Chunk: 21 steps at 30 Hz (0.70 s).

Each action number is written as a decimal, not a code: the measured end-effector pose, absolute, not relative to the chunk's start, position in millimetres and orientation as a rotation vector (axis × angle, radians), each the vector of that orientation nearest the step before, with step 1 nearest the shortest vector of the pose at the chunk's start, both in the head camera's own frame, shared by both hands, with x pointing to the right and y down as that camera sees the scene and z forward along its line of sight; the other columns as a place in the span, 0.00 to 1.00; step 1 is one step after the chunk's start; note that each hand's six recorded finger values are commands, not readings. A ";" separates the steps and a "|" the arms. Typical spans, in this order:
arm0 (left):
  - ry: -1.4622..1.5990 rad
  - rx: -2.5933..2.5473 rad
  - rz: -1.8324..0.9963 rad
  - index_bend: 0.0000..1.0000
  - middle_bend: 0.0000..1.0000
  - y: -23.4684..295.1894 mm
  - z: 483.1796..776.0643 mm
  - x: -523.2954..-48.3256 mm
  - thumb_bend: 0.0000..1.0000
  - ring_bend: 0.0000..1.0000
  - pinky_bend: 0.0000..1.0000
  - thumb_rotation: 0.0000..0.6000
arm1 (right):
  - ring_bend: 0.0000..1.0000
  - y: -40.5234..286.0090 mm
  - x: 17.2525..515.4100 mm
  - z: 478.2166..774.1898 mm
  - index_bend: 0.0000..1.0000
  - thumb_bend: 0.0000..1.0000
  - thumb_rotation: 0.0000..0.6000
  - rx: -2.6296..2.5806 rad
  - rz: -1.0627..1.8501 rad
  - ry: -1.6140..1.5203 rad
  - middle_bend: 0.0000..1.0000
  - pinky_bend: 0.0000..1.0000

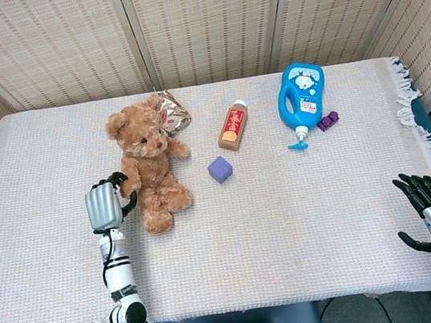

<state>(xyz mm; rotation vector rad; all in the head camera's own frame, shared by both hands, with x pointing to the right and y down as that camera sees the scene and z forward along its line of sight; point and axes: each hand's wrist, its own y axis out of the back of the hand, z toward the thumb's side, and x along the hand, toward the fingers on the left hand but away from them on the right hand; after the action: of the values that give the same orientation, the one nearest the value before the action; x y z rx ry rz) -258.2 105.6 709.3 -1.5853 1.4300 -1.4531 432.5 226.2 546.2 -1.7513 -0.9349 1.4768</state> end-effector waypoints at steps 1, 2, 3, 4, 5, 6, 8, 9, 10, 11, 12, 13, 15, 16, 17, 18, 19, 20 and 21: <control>1.424 -1.592 -1.459 0.48 0.57 106.2 709.4 -259.0 0.38 0.44 0.46 1.00 | 0.00 226.4 432.6 546.3 0.00 0.13 1.00 -1.752 1.478 -0.933 0.01 0.03; 1.421 -1.592 -1.463 0.46 0.54 106.6 709.1 -260.7 0.38 0.43 0.46 1.00 | 0.00 226.4 432.7 546.4 0.00 0.13 1.00 -1.753 1.479 -0.932 0.01 0.03; 1.420 -1.590 -1.461 0.43 0.51 107.1 708.5 -262.1 0.38 0.41 0.45 1.00 | 0.00 226.0 432.7 546.4 0.00 0.13 1.00 -1.753 1.478 -0.933 0.01 0.03; 1.418 -1.590 -1.458 0.37 0.45 107.6 708.2 -262.6 0.38 0.37 0.45 1.00 | 0.00 225.6 432.8 546.4 0.00 0.13 1.00 -1.752 1.478 -0.935 0.01 0.03; 1.414 -1.591 -1.456 0.32 0.40 108.0 708.0 -263.4 0.38 0.34 0.45 1.00 | 0.00 225.4 432.9 546.4 0.00 0.13 1.00 -1.750 1.478 -0.937 0.01 0.03; 1.407 -1.595 -1.451 0.25 0.33 108.2 707.0 -264.7 0.38 0.29 0.44 1.00 | 0.00 225.3 433.0 546.6 0.00 0.13 1.00 -1.748 1.479 -0.938 0.01 0.03; 1.395 -1.610 -1.439 0.15 0.23 108.6 704.3 -266.9 0.38 0.20 0.42 1.00 | 0.00 225.5 433.4 547.2 0.00 0.13 1.00 -1.745 1.484 -0.936 0.01 0.03; 1.382 -1.622 -1.427 0.11 0.18 109.2 701.5 -269.1 0.38 0.16 0.41 1.00 | 0.00 226.0 433.3 547.6 0.00 0.13 1.00 -1.747 1.487 -0.933 0.01 0.03; 1.367 -1.629 -1.419 0.08 0.15 110.0 699.2 -271.7 0.37 0.14 0.40 1.00 | 0.00 226.2 433.2 547.6 0.00 0.13 1.00 -1.748 1.488 -0.932 0.01 0.03; 1.347 -1.634 -1.412 0.07 0.13 111.3 696.9 -275.0 0.37 0.12 0.39 1.00 | 0.00 226.3 433.1 547.5 0.00 0.13 1.00 -1.748 1.488 -0.933 0.01 0.03; 1.310 -1.636 -1.406 0.05 0.11 114.0 693.9 -280.6 0.37 0.09 0.38 1.00 | 0.00 226.4 433.2 547.1 0.00 0.13 1.00 -1.747 1.488 -0.935 0.01 0.03; 1.276 -1.637 -1.403 0.05 0.09 116.8 691.7 -285.7 0.38 0.08 0.38 1.00 | 0.00 226.6 433.2 546.7 0.00 0.13 1.00 -1.745 1.488 -0.936 0.01 0.04; 1.185 -1.632 -1.404 0.03 0.06 126.1 686.8 -300.4 0.37 0.06 0.36 1.00 | 0.00 227.4 432.9 545.8 0.00 0.13 1.00 -1.743 1.484 -0.939 0.01 0.04; 1.145 -1.630 -1.408 0.02 0.06 131.1 684.7 -307.6 0.37 0.05 0.36 1.00 | 0.00 227.6 432.6 545.6 0.00 0.13 1.00 -1.743 1.482 -0.940 0.01 0.04; 1.106 -1.628 -1.411 0.02 0.06 136.6 682.2 -315.1 0.37 0.05 0.36 1.00 | 0.00 227.6 432.3 545.7 0.00 0.13 1.00 -1.742 1.481 -0.941 0.01 0.04; 1.057 -1.628 -1.415 0.02 0.05 144.7 678.5 -325.3 0.37 0.05 0.36 1.00 | 0.00 227.5 432.1 546.0 0.00 0.13 1.00 -1.741 1.480 -0.942 0.01 0.04; 1.024 -1.628 -1.418 0.01 0.05 151.5 675.4 -333.2 0.37 0.05 0.36 1.00 | 0.00 227.5 432.0 546.3 0.00 0.13 1.00 -1.739 1.481 -0.942 0.01 0.04; 0.996 -1.630 -1.422 0.01 0.06 159.1 672.0 -341.3 0.37 0.05 0.36 1.00 | 0.00 227.6 431.8 546.8 0.00 0.13 1.00 -1.737 1.482 -0.940 0.01 0.04; 0.963 -1.635 -1.427 0.01 0.06 170.1 667.1 -351.6 0.37 0.05 0.36 1.00 | 0.00 228.0 431.6 547.5 0.00 0.13 1.00 -1.735 1.485 -0.937 0.01 0.04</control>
<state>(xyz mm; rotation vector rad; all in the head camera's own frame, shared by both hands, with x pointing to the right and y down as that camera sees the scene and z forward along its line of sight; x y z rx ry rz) -351.6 170.1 667.1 -1.6349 0.9631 -1.4275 431.6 228.0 547.5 -1.7350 -0.9366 1.4845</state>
